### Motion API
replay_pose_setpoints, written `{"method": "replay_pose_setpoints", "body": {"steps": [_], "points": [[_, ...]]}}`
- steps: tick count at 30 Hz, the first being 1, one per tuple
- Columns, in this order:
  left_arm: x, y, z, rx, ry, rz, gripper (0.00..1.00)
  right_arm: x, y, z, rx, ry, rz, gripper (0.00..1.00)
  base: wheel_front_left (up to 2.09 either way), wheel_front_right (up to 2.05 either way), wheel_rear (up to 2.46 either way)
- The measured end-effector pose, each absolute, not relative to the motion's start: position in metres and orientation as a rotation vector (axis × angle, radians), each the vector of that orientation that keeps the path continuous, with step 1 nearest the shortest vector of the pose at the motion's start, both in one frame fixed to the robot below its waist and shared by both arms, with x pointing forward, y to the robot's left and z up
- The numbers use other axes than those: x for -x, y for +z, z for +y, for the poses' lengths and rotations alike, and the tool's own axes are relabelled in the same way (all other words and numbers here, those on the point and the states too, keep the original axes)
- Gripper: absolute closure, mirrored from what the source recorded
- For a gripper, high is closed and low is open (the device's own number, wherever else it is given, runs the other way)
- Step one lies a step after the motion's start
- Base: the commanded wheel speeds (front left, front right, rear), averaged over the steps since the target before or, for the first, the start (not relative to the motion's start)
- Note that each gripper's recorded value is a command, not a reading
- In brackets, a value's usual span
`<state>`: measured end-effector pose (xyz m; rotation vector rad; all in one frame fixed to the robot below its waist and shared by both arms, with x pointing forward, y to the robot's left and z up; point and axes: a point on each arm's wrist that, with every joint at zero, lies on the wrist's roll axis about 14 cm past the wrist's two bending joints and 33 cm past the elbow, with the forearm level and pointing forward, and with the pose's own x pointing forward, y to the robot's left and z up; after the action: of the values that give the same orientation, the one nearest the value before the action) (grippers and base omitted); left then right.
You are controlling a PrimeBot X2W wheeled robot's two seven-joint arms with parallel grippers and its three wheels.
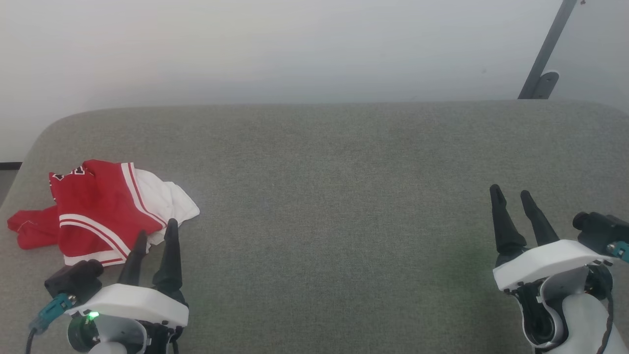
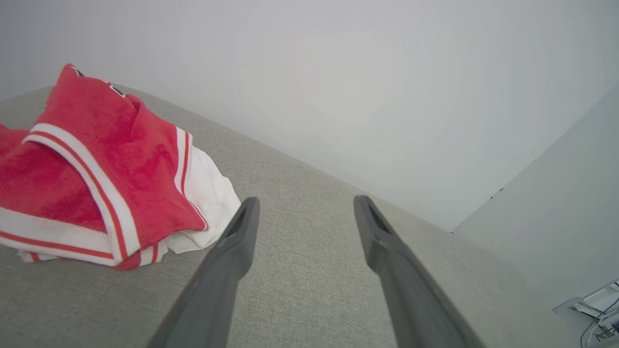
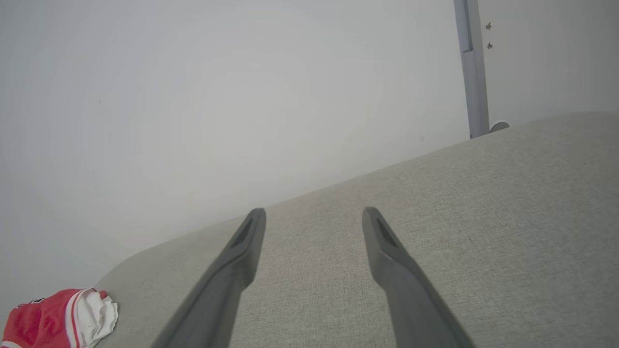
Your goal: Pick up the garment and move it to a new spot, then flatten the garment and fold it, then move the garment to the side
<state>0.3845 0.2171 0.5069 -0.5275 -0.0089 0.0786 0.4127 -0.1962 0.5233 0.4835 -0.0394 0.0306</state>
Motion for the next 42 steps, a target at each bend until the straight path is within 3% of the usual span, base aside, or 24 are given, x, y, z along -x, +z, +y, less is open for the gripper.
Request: {"method": "replay_pose_setpoints", "body": {"steps": [42], "points": [[-0.383,0.511,0.220,0.130,0.044,-0.065,0.00,-0.417,0.548,-0.206,-0.095,0.031,-0.153,0.00,0.00,0.00,0.00]]}}
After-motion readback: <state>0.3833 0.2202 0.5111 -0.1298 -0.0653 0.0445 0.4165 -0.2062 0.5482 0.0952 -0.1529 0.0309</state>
